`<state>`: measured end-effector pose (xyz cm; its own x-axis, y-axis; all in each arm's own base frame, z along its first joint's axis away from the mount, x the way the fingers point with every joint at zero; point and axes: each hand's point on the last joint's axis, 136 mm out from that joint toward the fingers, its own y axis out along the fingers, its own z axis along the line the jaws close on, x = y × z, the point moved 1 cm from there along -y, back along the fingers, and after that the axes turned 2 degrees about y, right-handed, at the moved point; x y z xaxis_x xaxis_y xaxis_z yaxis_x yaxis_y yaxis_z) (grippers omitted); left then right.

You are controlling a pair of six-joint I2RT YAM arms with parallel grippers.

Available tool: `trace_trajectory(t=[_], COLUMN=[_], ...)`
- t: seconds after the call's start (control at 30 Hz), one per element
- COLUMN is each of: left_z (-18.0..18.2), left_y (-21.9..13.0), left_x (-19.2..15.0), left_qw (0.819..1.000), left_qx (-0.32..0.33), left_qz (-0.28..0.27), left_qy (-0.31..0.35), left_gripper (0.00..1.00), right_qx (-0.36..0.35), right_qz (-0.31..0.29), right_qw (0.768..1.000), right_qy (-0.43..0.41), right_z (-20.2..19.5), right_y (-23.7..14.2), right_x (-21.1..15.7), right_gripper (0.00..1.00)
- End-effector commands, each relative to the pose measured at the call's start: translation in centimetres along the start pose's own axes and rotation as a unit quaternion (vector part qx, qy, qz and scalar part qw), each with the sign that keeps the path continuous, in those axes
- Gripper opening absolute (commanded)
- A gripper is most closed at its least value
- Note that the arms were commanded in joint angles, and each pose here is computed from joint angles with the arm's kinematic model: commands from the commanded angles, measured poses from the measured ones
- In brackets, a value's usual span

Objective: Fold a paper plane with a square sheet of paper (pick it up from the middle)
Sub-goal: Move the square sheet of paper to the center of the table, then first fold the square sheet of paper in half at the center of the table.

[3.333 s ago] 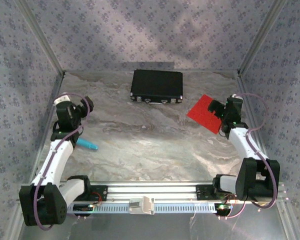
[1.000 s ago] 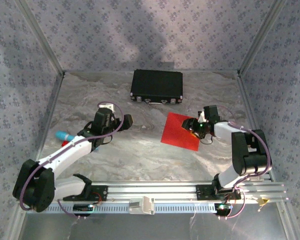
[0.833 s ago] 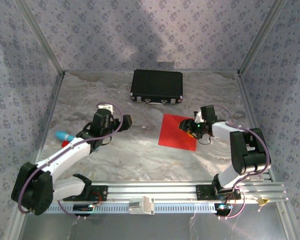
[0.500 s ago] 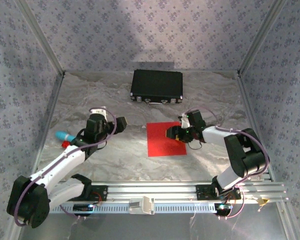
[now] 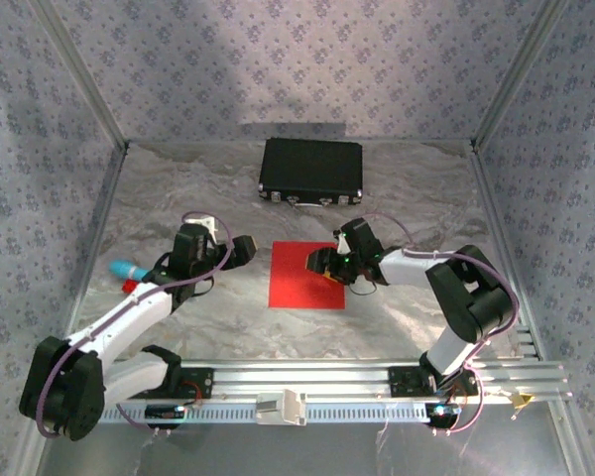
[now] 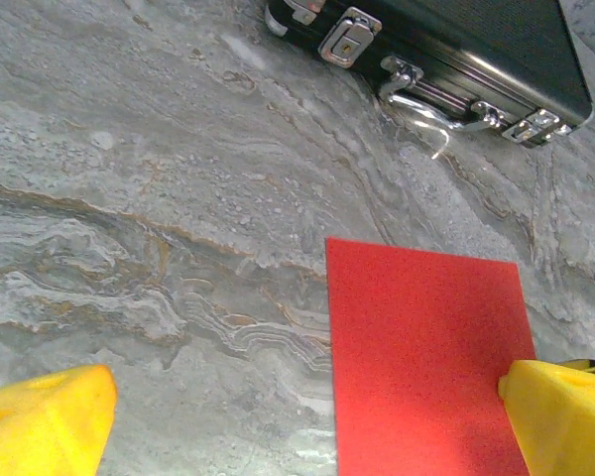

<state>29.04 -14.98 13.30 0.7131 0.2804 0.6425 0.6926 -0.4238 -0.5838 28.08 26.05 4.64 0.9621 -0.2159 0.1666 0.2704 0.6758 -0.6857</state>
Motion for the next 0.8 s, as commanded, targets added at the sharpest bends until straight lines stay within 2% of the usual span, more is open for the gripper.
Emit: trace_trajectory(t=[0.0, 0.13, 0.27, 0.4, 0.53, 0.77], left_z=[-0.9, -1.7, -2.8, -3.1, -4.4, -6.9], left_y=[0.3, 1.0, 1.8, 3.2, 5.3, 8.3], left_x=[-0.1, -0.4, -0.8, -2.4, -4.5, -7.4], left_qw=[1.000, 0.999, 0.996, 0.990, 0.978, 0.947], left_qx=[-0.022, -0.038, -0.043, 0.006, 0.026, 0.105], left_qz=[0.014, 0.036, 0.067, 0.132, 0.197, 0.267], left_qy=[-0.004, 0.004, 0.026, 0.056, 0.069, 0.144], left_gripper=[1.00, 0.96, 0.90, 0.84, 0.77, 0.76], right_qx=[-0.039, 0.006, -0.004, -0.042, -0.093, -0.125], right_qz=[0.008, -0.006, -0.050, -0.099, -0.145, -0.193], right_qw=[0.996, 0.999, 0.999, 0.994, 0.984, 0.970], right_qy=[0.081, 0.037, 0.011, 0.011, 0.037, 0.079], right_z=[-2.8, 0.5, 1.5, -0.1, -3.0, -6.4], right_y=[1.3, 0.3, -1.9, -4.4, -6.8, -10.2], right_x=[-2.5, -1.3, 0.3, 1.3, 1.9, 1.9], right_gripper=[0.65, 0.68, 0.70, 0.73, 0.75, 0.78])
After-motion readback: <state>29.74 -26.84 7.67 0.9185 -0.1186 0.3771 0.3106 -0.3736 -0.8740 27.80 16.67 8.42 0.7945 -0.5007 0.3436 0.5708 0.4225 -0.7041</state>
